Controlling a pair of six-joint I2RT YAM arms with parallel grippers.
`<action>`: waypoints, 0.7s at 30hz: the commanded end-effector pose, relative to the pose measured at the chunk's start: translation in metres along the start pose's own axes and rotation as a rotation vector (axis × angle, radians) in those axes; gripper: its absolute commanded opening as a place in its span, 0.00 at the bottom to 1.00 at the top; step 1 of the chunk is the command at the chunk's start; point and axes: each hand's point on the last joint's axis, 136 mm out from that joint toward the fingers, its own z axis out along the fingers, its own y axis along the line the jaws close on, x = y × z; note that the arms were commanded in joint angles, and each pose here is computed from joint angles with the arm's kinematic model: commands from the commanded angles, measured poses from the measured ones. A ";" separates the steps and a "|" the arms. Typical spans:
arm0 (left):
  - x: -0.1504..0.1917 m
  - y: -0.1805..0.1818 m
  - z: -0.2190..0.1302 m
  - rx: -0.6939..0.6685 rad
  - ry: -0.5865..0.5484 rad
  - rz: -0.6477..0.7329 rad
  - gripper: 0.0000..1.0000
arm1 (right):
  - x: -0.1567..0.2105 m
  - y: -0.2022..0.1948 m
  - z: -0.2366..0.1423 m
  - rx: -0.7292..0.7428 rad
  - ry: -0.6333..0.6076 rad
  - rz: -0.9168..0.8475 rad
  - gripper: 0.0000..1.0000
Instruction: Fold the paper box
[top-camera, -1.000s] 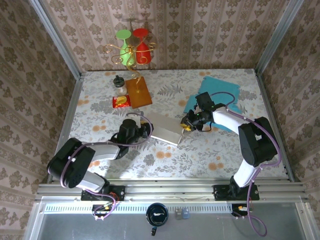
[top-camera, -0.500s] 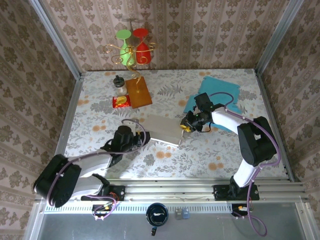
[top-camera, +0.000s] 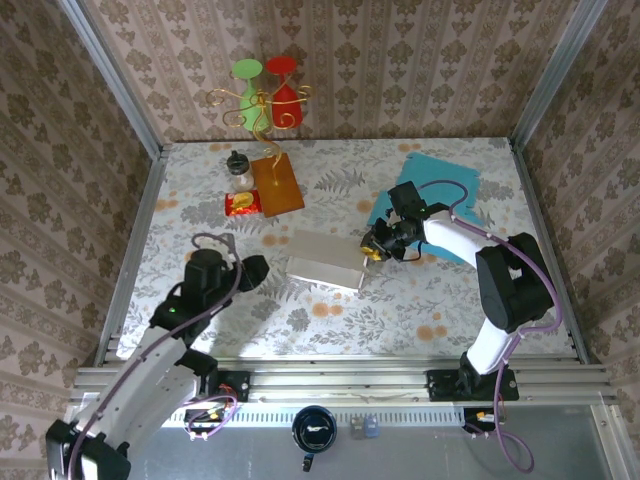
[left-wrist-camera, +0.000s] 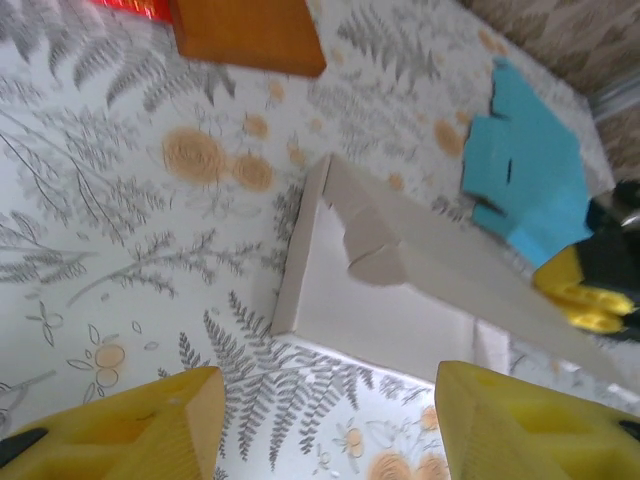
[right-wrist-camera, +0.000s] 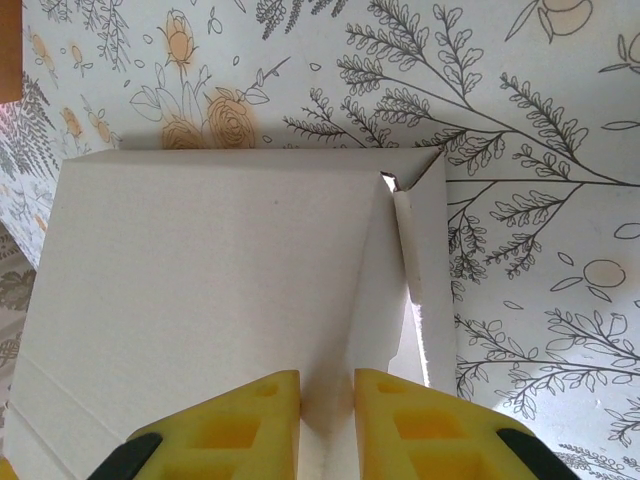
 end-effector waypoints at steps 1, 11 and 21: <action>-0.011 -0.001 -0.011 -0.046 0.066 -0.032 0.59 | 0.000 -0.003 0.003 0.036 0.005 -0.015 0.22; -0.041 -0.021 0.074 -0.053 0.415 -0.037 0.59 | -0.001 -0.005 0.005 0.040 0.003 -0.025 0.22; -0.009 -0.029 0.139 -0.035 0.618 0.042 0.57 | -0.001 -0.006 0.011 0.047 0.006 -0.022 0.22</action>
